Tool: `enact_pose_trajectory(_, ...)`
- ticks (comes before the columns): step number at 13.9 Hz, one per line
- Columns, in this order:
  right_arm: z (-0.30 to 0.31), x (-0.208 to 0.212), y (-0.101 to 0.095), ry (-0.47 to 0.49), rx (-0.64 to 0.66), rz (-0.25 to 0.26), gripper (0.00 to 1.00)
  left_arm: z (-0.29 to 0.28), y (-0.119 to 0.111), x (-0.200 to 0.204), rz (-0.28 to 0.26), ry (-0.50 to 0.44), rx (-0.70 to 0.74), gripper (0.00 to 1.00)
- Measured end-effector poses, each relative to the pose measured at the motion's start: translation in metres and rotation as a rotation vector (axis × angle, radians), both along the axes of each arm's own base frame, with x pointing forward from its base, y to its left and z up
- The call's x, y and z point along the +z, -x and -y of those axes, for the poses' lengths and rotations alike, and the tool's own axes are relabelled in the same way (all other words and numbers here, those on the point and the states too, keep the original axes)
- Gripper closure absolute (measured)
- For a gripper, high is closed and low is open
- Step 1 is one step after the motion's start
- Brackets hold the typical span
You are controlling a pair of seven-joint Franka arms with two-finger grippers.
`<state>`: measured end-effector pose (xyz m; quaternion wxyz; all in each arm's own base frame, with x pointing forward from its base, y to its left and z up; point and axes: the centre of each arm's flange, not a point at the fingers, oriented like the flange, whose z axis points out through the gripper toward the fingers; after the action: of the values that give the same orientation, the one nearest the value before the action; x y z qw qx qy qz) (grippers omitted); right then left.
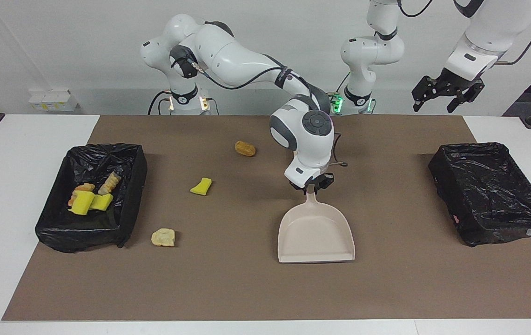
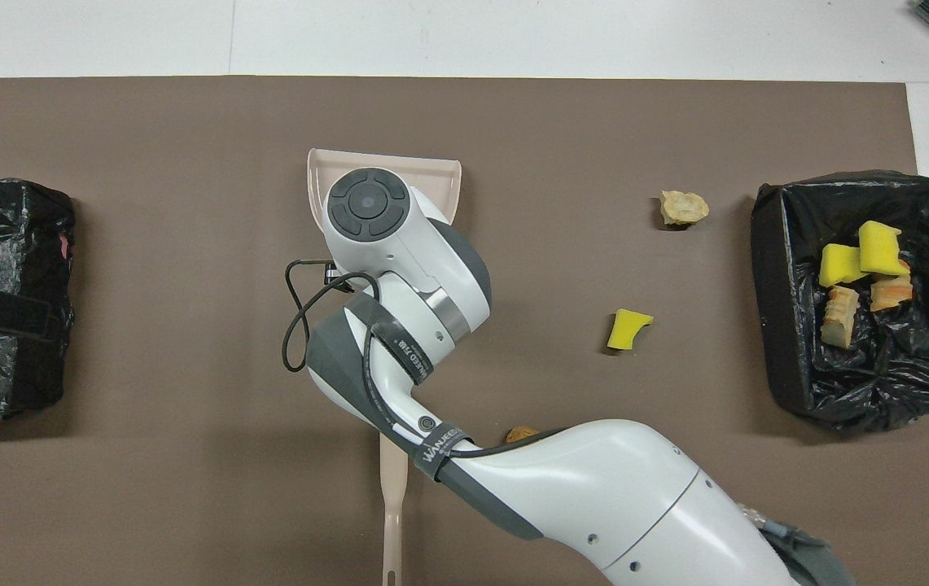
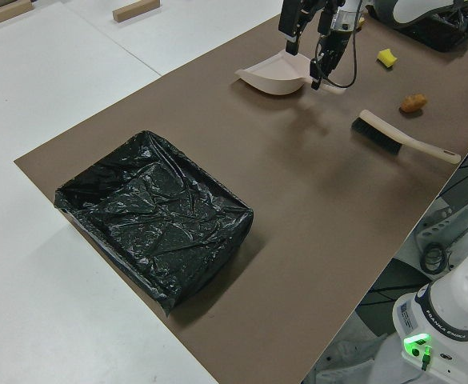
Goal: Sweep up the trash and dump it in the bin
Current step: 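Carry the empty dustpan back and set it on the table center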
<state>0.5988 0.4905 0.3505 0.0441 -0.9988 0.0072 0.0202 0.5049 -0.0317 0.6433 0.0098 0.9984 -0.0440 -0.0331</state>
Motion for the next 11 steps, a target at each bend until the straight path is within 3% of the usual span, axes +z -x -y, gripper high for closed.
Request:
enact_pose_trajectory(4, 0.011, 0.007, -0.01, 0.019, 0.02, 0.033, 0.44, 0.0, 0.0, 0.0, 0.0, 0.0, 0.0, 0.0)
enact_pose_trajectory(6, 0.019, 0.025, -0.015, 0.018, 0.01, 0.053, 0.28, 0.0, 0.0, 0.0, 0.0, 0.0, 0.0, 0.0)
enact_pose_trajectory(7, 0.024, 0.038, -0.017, 0.014, 0.004, 0.063, 0.28, 0.0, 0.0, 0.0, 0.0, 0.0, 0.0, 0.0)
enact_pose_trajectory(10, 0.022, 0.065, -0.003, 0.023, -0.032, 0.054, 0.18, 0.0, 0.0, 0.0, 0.0, 0.0, -0.001, 0.0)
enact_pose_trajectory(11, 0.02, 0.069, 0.007, 0.035, -0.053, 0.036, 0.07, 0.0, 0.0, 0.0, 0.0, 0.0, -0.001, 0.0)
